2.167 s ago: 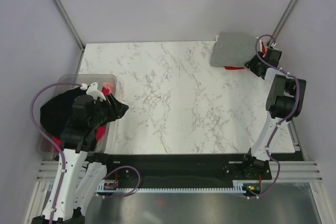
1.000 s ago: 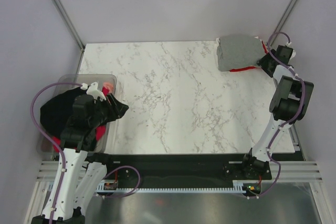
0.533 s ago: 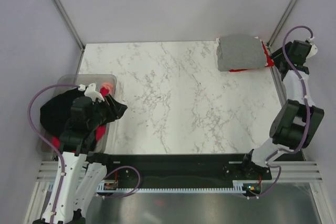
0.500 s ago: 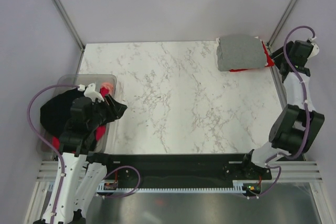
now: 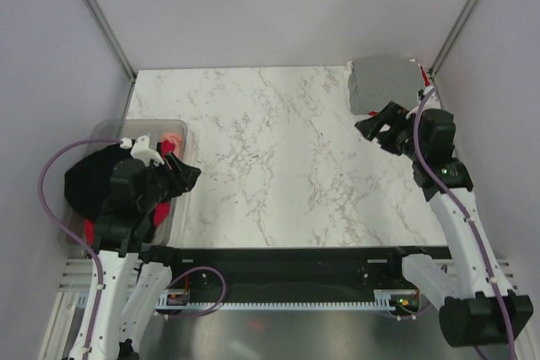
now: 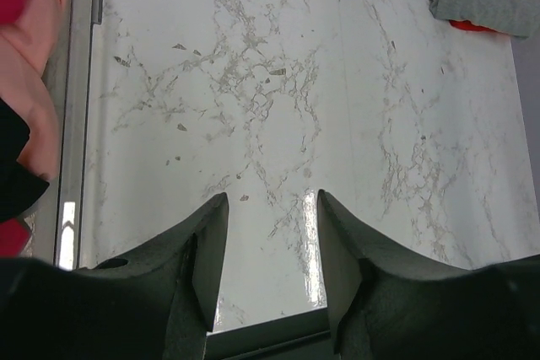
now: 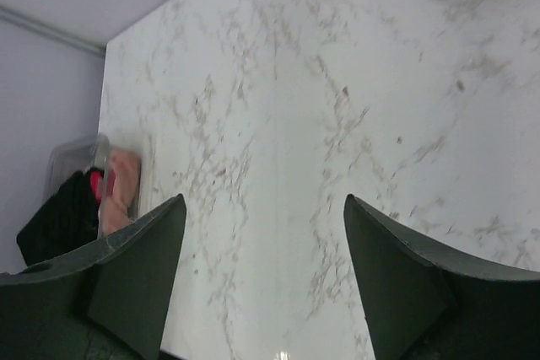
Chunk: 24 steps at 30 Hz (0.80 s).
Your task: Fold and stack the t-shirts
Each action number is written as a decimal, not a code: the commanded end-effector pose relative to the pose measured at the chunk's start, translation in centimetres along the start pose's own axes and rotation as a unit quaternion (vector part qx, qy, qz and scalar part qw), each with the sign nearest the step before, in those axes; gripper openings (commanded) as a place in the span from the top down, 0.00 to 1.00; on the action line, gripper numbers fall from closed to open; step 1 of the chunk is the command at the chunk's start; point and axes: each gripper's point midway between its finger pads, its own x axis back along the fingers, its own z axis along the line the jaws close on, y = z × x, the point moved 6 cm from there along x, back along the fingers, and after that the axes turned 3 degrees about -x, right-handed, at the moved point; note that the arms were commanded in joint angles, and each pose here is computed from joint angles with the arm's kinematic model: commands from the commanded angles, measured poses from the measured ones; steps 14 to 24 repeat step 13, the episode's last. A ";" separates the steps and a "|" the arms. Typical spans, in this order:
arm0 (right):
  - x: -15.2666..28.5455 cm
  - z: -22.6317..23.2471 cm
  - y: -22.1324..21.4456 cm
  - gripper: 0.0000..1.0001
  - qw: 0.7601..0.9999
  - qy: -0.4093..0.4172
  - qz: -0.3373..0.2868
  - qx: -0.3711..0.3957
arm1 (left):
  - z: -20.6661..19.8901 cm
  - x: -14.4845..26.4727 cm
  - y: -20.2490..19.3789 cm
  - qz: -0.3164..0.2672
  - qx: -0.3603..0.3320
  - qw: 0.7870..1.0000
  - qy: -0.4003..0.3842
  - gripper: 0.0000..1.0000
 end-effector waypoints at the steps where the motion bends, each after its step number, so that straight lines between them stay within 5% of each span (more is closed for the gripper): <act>1: 2.4 -0.5 -4.6 0.15 0.999 0.012 0.048 -0.007 | 0.2 0.0 0.6 -0.017 -0.010 1.000 0.007 0.47; 10: 6.7 -0.4 -5.9 0.09 0.998 0.042 -0.003 -0.043 | 0.3 -0.3 0.4 -0.009 -0.007 1.000 0.009 0.47; 11: 6.8 -0.7 -6.2 0.02 0.998 0.038 -0.004 -0.048 | 0.3 -0.3 0.4 -0.010 -0.008 1.000 0.009 0.47; 24: 6.9 -0.9 -6.0 0.02 0.998 0.020 -0.011 -0.054 | 0.3 -0.3 0.4 -0.009 -0.007 1.000 0.010 0.47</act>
